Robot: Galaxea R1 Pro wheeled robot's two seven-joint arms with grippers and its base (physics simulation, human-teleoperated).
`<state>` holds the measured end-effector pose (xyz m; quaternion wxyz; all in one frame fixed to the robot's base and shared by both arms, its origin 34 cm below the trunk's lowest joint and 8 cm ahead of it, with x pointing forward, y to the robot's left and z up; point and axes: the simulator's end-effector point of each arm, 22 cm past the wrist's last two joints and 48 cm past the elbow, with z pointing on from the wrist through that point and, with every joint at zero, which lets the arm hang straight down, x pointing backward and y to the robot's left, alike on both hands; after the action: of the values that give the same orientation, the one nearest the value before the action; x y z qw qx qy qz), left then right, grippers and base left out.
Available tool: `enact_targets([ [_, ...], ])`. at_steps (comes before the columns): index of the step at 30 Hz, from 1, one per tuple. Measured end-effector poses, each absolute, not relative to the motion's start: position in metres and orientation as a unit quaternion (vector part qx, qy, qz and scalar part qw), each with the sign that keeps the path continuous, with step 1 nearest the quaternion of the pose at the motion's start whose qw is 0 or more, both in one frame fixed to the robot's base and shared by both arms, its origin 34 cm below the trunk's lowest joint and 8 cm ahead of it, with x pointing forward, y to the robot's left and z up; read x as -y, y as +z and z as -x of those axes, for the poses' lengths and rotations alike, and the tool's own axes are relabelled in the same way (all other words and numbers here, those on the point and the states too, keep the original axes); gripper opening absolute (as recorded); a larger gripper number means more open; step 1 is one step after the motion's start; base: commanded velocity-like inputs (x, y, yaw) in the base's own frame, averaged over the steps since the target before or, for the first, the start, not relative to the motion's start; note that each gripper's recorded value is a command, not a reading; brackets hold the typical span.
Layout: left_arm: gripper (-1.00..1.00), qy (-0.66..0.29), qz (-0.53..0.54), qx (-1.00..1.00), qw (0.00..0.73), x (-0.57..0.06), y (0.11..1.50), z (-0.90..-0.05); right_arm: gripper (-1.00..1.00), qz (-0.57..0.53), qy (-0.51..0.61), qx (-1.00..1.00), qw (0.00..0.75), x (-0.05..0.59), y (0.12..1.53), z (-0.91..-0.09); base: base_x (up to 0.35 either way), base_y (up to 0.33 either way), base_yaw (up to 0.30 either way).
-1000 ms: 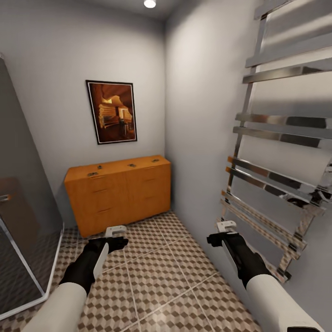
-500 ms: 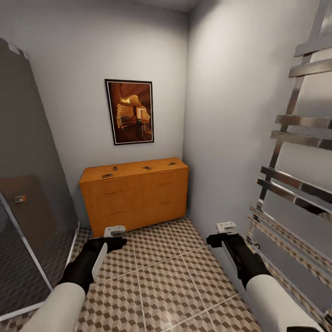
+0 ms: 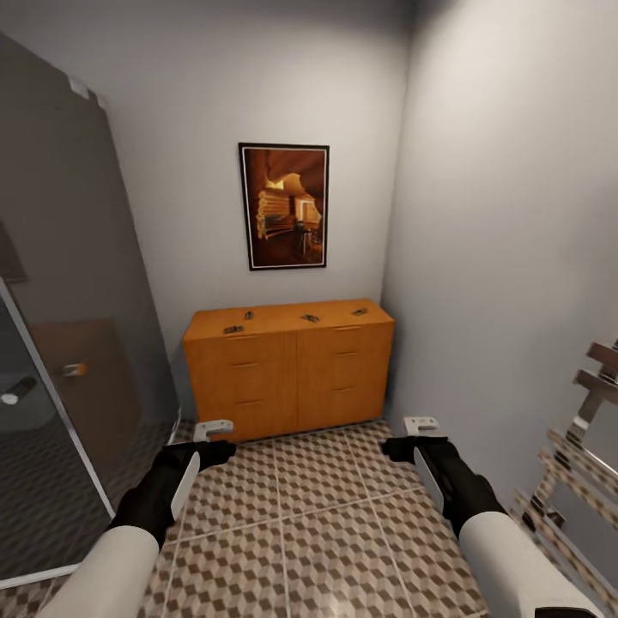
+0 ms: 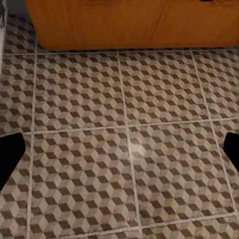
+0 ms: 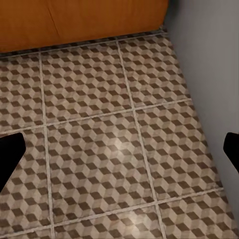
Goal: Take the four mousetraps from the cabinet in the bathroom and place them on the bathroom floor. Make sure all four end up on the same floor surface, and ensure that at least two of them are either under or directly next to the same bathroom sink.
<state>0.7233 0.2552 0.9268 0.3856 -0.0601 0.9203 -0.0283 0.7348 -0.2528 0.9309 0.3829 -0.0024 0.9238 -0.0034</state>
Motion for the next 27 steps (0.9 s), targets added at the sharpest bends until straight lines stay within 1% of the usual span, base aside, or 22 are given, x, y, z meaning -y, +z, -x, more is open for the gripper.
enact_targets([
  [18, 1.00, -0.036, 0.056, -0.919, 0.388, -0.244, 0.928, -0.724, 1.00, 0.005, -0.010, -0.924, 0.382, 0.255, 0.931, -0.735, 0.328, 0.000, 0.014],
  [27, 1.00, -0.038, 0.054, -0.912, 0.404, -0.241, 0.935, -0.730, 1.00, 0.003, -0.015, -0.917, 0.398, 0.256, 0.950, -0.746, 0.328, 0.000, 0.000],
])
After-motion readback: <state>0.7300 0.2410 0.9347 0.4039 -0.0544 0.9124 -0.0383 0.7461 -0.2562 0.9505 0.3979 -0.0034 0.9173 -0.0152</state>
